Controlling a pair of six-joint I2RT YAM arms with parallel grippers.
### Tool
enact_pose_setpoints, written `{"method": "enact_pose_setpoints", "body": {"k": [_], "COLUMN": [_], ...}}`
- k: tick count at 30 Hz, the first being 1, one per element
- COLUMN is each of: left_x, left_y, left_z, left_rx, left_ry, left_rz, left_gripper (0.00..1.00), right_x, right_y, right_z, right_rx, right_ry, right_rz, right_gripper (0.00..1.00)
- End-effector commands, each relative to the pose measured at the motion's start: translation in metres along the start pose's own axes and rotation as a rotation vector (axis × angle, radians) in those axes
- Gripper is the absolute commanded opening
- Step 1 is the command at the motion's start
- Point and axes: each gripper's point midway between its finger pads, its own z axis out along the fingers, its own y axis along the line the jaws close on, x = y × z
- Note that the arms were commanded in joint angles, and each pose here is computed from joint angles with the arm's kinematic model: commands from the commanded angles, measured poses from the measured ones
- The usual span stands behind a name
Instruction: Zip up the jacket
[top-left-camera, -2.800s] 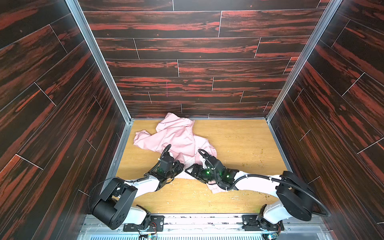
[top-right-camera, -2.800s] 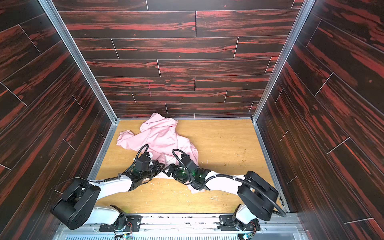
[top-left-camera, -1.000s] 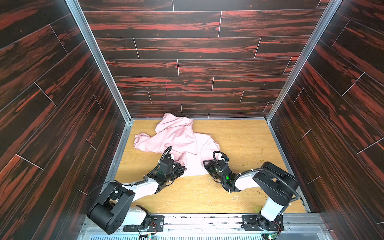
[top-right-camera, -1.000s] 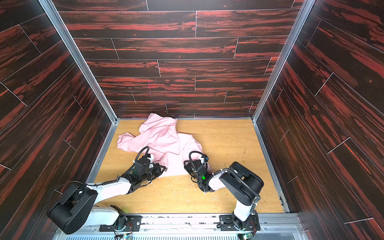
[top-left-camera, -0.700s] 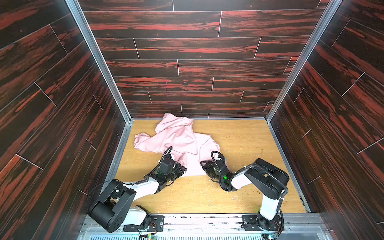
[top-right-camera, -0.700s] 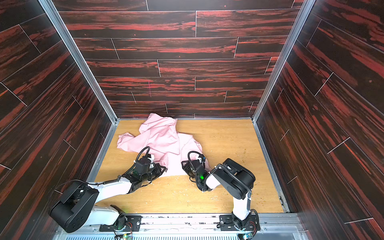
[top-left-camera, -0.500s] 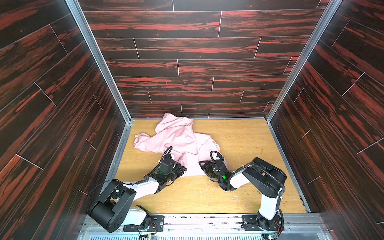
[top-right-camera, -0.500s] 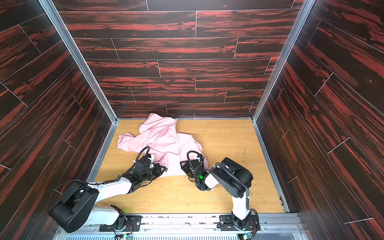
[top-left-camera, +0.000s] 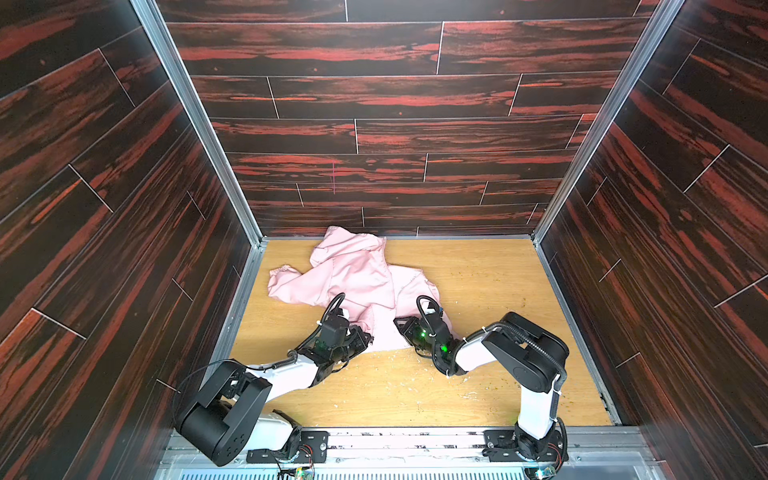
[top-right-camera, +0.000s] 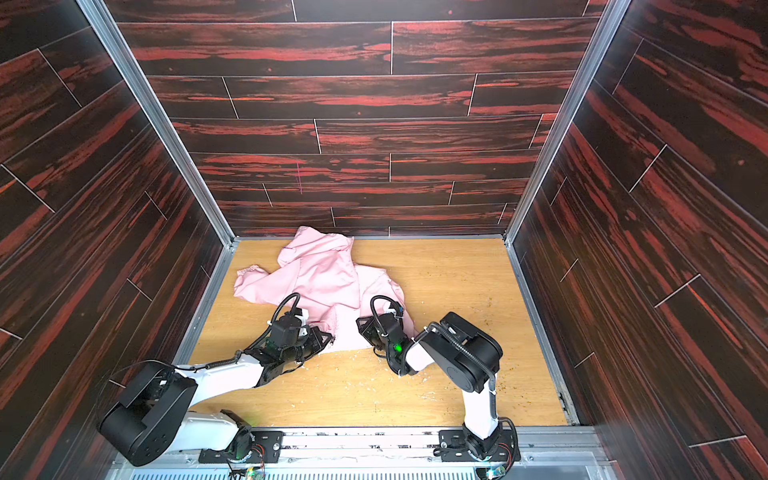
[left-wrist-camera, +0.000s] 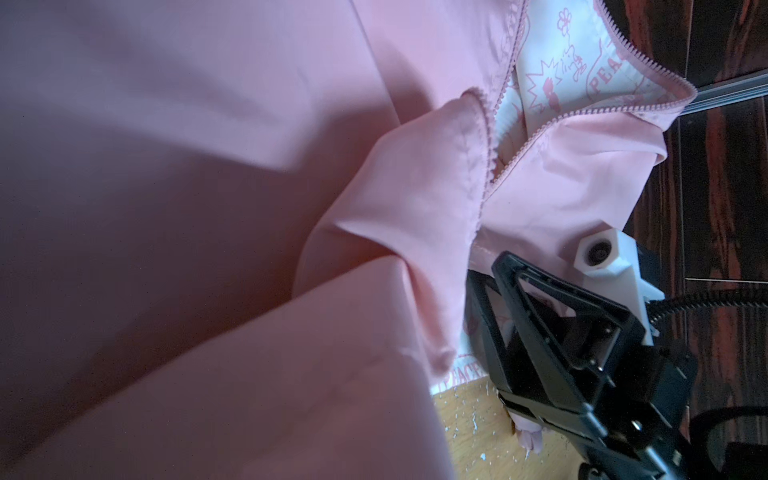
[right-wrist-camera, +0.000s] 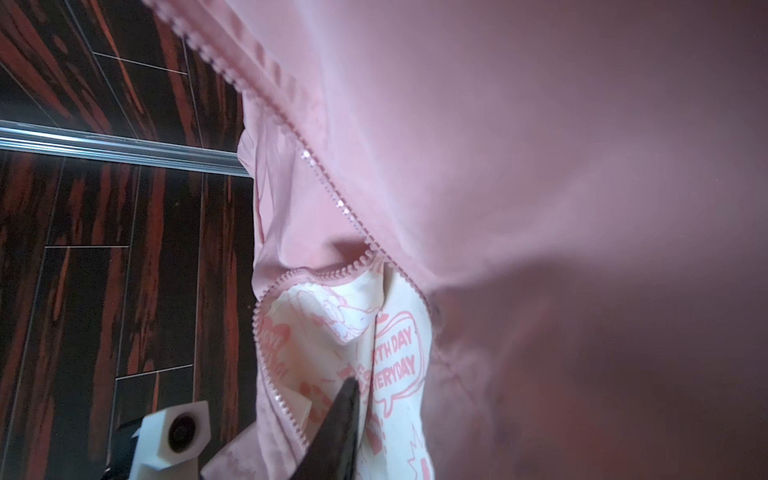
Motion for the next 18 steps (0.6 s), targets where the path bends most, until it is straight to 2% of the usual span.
{"method": "enact_pose_setpoints", "body": {"k": [1,8,18], "left_x": [-0.003,-0.003,-0.003], "left_y": [-0.005,-0.004,-0.003], "left_z": [-0.005,-0.005,-0.007], "left_rx": [0.005,0.004,0.002], "left_ry": [-0.014,-0.017,-0.018], "left_rz": [0.018,0.015,0.016], "left_gripper": [0.00,0.00,0.00], "right_x": [0.001,0.003,-0.003], "right_y": [-0.018,-0.037,-0.031], "right_z": [0.008,0.009,0.017], "right_rx": [0.060,0.141,0.107], "right_ry": [0.001,0.009,-0.017], "right_rz": [0.002,0.024,0.046], "right_gripper": [0.33,0.36,0.29]}}
